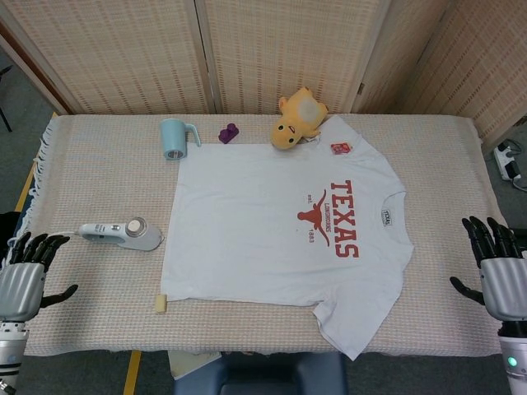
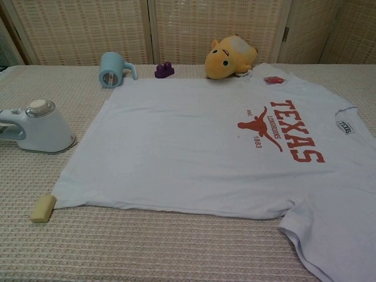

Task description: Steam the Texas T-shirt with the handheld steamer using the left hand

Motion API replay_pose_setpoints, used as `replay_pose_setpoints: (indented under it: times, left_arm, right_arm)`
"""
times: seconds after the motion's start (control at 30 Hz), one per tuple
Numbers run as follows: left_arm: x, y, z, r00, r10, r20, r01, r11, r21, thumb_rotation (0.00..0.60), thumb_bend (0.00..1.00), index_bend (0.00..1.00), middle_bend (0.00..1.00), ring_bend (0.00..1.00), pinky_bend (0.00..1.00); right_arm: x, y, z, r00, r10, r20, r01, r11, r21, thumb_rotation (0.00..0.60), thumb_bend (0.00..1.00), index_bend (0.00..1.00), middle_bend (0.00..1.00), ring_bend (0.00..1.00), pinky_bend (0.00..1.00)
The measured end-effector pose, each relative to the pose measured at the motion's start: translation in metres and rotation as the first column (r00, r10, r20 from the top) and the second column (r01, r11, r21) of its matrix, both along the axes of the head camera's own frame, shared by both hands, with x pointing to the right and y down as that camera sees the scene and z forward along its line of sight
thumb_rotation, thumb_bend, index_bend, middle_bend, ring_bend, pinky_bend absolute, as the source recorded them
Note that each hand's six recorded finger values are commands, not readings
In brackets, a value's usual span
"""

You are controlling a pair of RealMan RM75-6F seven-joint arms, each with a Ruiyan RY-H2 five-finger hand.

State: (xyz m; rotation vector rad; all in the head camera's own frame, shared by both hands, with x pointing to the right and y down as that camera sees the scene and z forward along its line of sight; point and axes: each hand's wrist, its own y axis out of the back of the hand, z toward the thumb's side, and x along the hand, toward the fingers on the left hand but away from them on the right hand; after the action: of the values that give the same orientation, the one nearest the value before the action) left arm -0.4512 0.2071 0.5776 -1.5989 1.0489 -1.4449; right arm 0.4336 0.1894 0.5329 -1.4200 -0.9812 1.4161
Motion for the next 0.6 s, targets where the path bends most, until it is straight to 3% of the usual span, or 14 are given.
replay_pose_setpoints:
  times: [0.3,0.6]
  left_arm:
    - [0.035,-0.045,0.041,0.998,0.051,-0.030,-0.053,0.996,-0.067,0.600,0.26,0.24,0.23,0.15,0.09]
    - [0.046,-0.059,0.076,0.999,0.040,0.018,-0.038,0.993,-0.109,0.600,0.29,0.23,0.22,0.14,0.09]
  right_arm:
    - [0.000,-0.004,-0.010,1.000,0.003,0.004,-0.003,1.000,0.007,0.600,0.00,0.00,0.09,0.02,0.10]
    - [0.001,-0.005,-0.021,1.000,0.007,0.013,-0.007,1.000,0.026,0.600,0.00,0.00,0.09,0.02,0.10]
